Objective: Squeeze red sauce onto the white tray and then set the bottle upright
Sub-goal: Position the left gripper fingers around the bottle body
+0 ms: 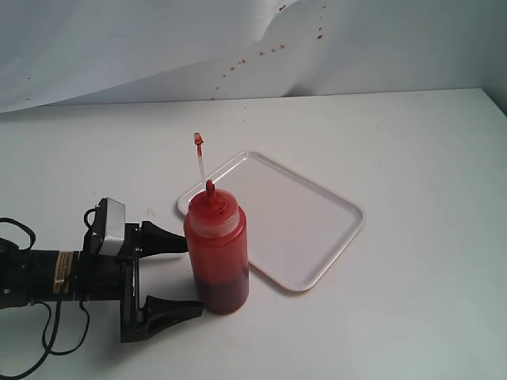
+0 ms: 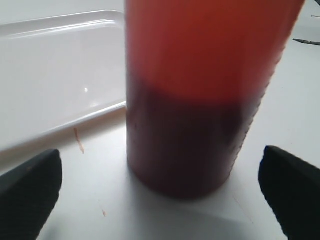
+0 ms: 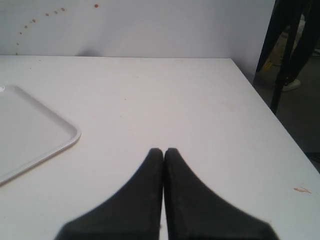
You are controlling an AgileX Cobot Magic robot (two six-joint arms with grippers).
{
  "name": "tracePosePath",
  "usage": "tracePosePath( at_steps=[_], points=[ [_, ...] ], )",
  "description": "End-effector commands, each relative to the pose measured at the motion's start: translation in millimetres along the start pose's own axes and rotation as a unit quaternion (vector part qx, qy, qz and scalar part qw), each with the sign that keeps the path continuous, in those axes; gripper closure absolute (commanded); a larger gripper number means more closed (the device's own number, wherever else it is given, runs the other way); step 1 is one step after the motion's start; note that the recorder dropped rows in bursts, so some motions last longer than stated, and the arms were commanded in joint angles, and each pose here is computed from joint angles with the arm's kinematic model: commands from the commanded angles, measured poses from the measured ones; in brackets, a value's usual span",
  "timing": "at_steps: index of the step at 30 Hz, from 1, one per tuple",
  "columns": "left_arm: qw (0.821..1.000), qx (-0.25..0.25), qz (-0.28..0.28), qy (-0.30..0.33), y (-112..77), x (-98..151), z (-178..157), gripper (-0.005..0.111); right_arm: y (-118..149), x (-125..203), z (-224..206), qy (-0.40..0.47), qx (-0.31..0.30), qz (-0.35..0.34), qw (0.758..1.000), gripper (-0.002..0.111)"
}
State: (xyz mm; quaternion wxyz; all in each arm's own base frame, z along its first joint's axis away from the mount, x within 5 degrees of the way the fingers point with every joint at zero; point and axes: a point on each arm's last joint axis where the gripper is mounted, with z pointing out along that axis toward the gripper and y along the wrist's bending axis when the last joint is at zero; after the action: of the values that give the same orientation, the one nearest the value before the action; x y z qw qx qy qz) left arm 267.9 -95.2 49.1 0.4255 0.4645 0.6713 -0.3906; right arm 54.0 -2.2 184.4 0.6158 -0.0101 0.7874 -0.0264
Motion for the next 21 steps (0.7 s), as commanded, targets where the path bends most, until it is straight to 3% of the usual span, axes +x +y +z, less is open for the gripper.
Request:
tracePosePath(
  at_steps=[1,17,21],
  points=[
    [1.0,0.004,0.005,-0.008,-0.2,-2.4,1.4,0.002,0.4,0.6,0.0,-0.002,-0.003,0.003,1.0,0.108],
    [1.0,0.006,0.014,-0.008,-0.8,-2.6,2.3,0.002,0.4,0.6,0.0,-0.002,-0.003,0.003,1.0,0.108],
    [0.999,0.011,0.04,-0.002,-4.0,-3.3,8.7,0.002,0.4,0.6,0.0,-0.002,-0.003,0.003,1.0,0.108]
  ],
)
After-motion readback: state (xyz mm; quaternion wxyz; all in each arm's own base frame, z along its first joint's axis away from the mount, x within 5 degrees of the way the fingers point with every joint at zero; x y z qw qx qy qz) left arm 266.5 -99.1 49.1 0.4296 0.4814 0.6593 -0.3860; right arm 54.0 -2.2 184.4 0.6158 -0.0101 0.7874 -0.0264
